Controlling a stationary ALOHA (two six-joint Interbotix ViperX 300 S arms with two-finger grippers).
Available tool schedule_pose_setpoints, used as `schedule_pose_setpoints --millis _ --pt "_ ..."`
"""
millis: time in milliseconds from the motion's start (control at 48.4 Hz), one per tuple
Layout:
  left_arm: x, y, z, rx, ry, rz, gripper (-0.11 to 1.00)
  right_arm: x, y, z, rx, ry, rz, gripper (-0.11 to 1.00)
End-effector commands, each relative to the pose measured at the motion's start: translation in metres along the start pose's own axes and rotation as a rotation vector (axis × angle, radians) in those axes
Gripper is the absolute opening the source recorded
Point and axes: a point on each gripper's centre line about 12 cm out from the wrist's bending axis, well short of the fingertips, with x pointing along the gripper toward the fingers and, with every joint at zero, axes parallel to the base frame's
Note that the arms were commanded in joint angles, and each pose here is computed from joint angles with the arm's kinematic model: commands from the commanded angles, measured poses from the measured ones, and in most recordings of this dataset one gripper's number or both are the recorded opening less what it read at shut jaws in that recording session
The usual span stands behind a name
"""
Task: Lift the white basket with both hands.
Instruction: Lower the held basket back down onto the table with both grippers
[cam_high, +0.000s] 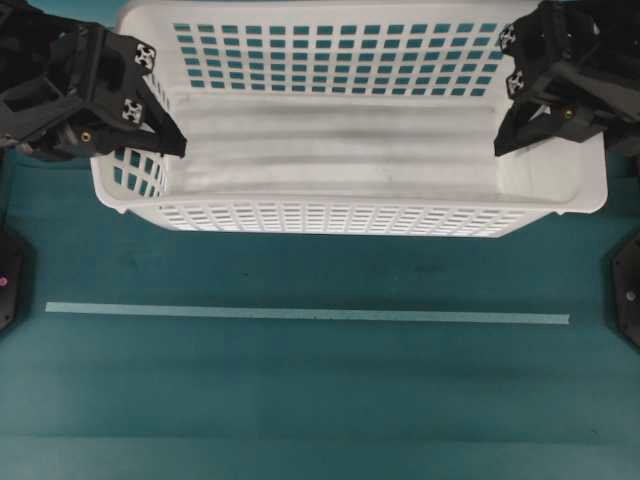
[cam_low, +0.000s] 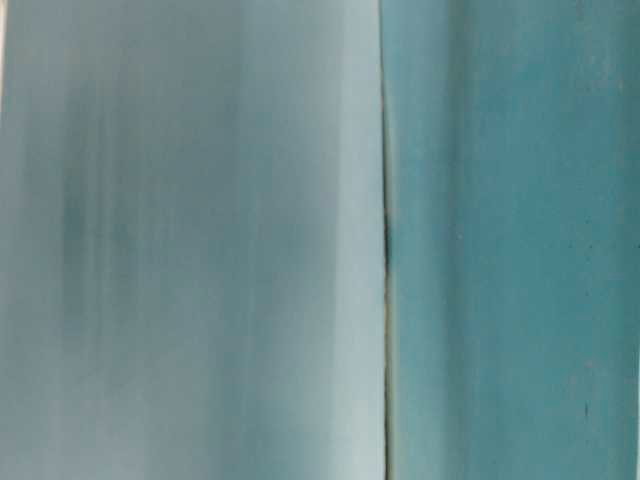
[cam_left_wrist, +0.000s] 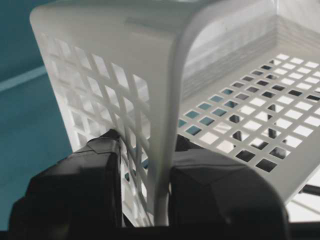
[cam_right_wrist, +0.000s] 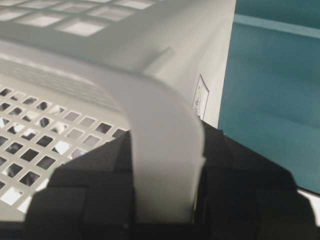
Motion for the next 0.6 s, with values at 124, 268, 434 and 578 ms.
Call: schedule_pose_setpoints --millis 124,268,434,578 --pt "-0.017 -0.02 0.002 0.08 -0.021 -0.1 0.12 -0.003 0.015 -0.012 -0.06 0.027 0.055 0.17" --pt "-0.007 -0.013 0.0 0.079 -0.01 -0.069 0.12 0.009 0.009 -0.01 -0.053 0.032 0.024 0.17" --pt "0.009 -0.001 -0.009 0.083 0.018 -0.024 0.12 0.035 0.0 -0.014 -0.06 0.07 -0.006 0.17" --pt "0.031 0.018 -0.015 0.083 0.039 0.05 0.12 0.068 -0.013 -0.012 -0.042 0.08 -0.024 0.17"
